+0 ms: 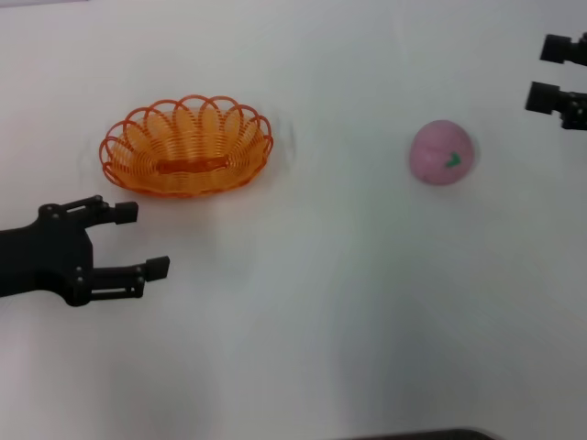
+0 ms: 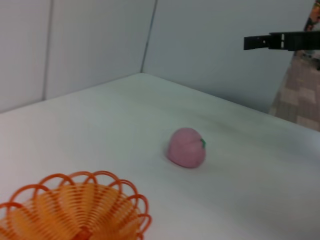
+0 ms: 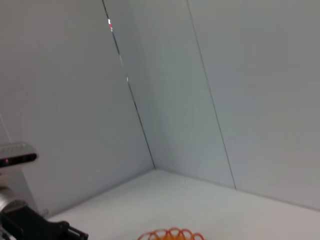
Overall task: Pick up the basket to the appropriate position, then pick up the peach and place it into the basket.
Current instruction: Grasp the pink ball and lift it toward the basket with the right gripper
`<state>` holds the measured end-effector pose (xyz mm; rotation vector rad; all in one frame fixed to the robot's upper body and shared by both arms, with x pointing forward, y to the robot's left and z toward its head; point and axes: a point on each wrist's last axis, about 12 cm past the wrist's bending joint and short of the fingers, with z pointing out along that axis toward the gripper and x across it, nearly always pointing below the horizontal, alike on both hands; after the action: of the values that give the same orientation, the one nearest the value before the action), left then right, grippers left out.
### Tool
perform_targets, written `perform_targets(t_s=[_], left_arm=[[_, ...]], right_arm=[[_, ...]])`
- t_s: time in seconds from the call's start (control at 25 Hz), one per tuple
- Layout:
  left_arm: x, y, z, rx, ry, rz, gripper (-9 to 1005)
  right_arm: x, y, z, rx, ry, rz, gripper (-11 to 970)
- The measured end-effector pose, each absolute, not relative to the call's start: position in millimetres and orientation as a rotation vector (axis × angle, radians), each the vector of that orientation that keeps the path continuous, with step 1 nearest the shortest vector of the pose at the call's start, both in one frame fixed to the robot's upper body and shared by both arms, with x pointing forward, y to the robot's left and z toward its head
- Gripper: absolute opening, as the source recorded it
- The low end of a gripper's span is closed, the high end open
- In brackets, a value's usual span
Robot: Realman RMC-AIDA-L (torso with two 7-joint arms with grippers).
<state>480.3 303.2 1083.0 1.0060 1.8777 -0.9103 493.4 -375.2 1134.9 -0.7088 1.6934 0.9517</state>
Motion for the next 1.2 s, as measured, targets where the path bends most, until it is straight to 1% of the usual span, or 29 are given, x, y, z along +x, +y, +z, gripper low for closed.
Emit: perform_targets(t_s=[0.24, 0.44, 0.6, 0.96, 1.2], left_arm=[[482, 301, 1085, 1.033, 1.886, -0.917, 887], [484, 299, 1086, 1.045, 1.892, -0.924, 887], [485, 296, 1085, 1.068, 1.925, -0.943, 888], [485, 296, 1085, 1.065, 1.931, -0.944, 887], [486, 296, 1085, 1.063, 1.931, -0.941, 888]], right_arm=[[505, -380, 1163, -0.761, 1.889, 0.91, 944], [524, -376, 1182, -0.807, 2.052, 0.852, 945], [541, -365, 1194, -0.88, 2.189, 0.778, 944], [571, -325, 1203, -1.078, 2.418, 0.616, 932], [583, -307, 1203, -1.132, 2.457, 0.532, 916]])
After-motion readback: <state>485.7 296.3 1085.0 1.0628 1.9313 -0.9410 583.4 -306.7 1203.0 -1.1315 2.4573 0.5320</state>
